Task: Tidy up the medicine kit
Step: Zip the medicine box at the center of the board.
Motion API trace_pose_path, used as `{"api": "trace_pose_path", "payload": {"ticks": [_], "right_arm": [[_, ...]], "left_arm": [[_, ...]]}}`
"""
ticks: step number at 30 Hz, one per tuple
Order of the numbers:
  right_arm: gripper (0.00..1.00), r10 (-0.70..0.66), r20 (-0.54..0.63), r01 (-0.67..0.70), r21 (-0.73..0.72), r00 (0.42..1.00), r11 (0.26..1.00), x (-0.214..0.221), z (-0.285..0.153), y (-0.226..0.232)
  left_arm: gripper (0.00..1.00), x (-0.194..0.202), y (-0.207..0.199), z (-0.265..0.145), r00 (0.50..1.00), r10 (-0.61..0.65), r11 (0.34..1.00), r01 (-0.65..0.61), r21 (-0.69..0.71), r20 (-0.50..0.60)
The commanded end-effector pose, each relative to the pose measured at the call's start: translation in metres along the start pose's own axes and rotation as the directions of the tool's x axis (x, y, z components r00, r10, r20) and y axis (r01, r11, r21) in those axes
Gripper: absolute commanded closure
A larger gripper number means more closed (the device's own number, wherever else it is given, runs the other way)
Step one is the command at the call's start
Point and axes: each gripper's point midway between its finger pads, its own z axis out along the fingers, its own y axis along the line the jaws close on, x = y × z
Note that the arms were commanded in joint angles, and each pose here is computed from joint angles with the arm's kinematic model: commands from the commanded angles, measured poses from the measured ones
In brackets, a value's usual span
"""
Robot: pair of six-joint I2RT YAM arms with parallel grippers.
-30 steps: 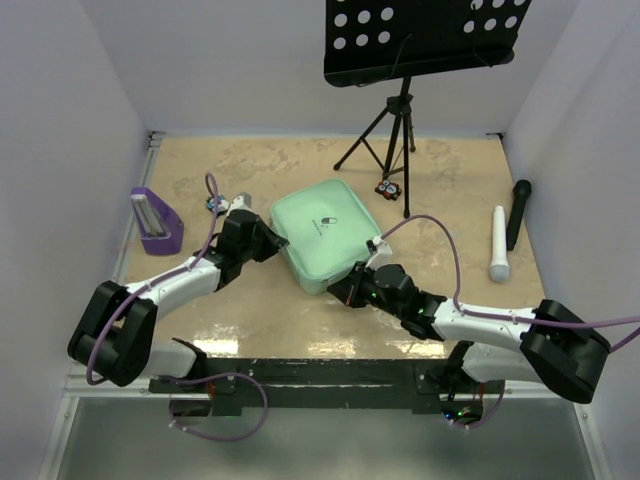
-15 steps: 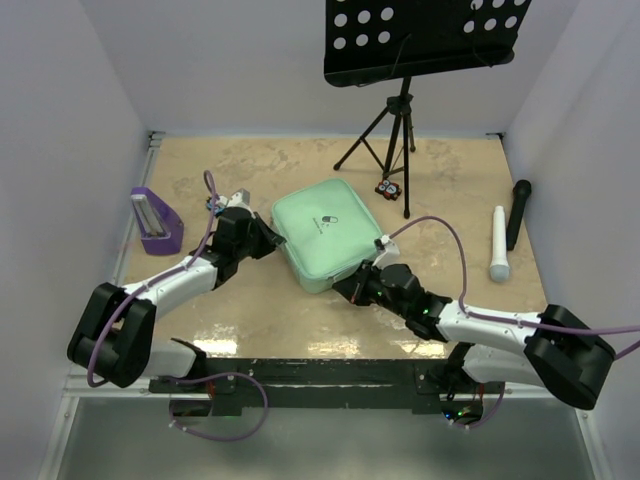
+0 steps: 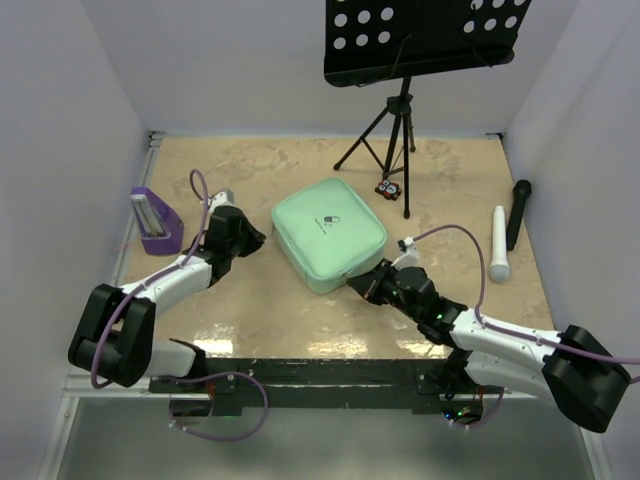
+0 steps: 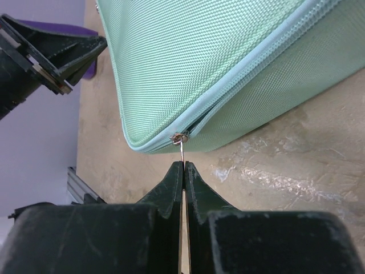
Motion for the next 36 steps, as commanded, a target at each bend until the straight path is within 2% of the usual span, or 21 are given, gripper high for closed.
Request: {"api": "trace_pose_path", "payload": {"ticks": [1, 9, 12, 13, 15, 18, 27, 30, 36], "right_arm": [[1.00, 0.033, 0.032, -0.038, 0.163, 0.999, 0.986, 0.000, -0.004, -0.043], [1.00, 0.016, 0.019, -0.019, 0.148, 1.000, 0.989, 0.000, 0.000, -0.038], [1.00, -0.007, 0.002, 0.007, 0.146, 1.000, 0.989, 0.001, 0.003, -0.036], [1.00, -0.019, 0.012, 0.017, 0.153, 1.000, 0.988, -0.002, 0.004, -0.036], [1.00, -0.038, 0.003, 0.037, 0.148, 0.999, 0.988, -0.002, 0.006, -0.034], [1.00, -0.051, -0.014, 0.053, 0.140, 0.999, 0.989, 0.002, 0.009, -0.034], [1.00, -0.071, -0.053, 0.076, 0.110, 0.996, 0.991, 0.011, 0.022, -0.025], [1.00, -0.081, -0.069, 0.087, 0.094, 0.994, 0.992, 0.017, 0.026, -0.019], [1.00, -0.098, -0.092, 0.103, 0.053, 0.991, 0.993, 0.028, 0.035, 0.002]], "left_arm": [[1.00, -0.012, 0.034, 0.001, 0.998, 0.036, 0.991, -0.028, -0.130, 0.057], [0.98, -0.009, 0.025, -0.003, 0.999, 0.030, 0.996, -0.027, -0.080, 0.037], [0.60, -0.004, 0.008, -0.009, 1.000, 0.011, 1.000, -0.012, 0.013, 0.015], [0.50, -0.003, 0.004, -0.013, 1.000, -0.006, 0.999, 0.005, 0.040, 0.017], [0.36, -0.004, -0.002, -0.022, 0.998, -0.053, 0.995, 0.050, 0.084, 0.038], [0.26, -0.004, -0.005, -0.037, 0.993, -0.099, 0.988, 0.089, 0.129, 0.066], [0.23, -0.005, -0.006, -0.063, 0.989, -0.113, 0.981, 0.096, 0.170, 0.096], [0.23, -0.002, -0.015, -0.068, 0.991, -0.114, 0.971, 0.094, 0.221, 0.076], [0.22, -0.004, -0.006, -0.072, 0.992, -0.089, 0.984, 0.074, 0.164, 0.086]]}}
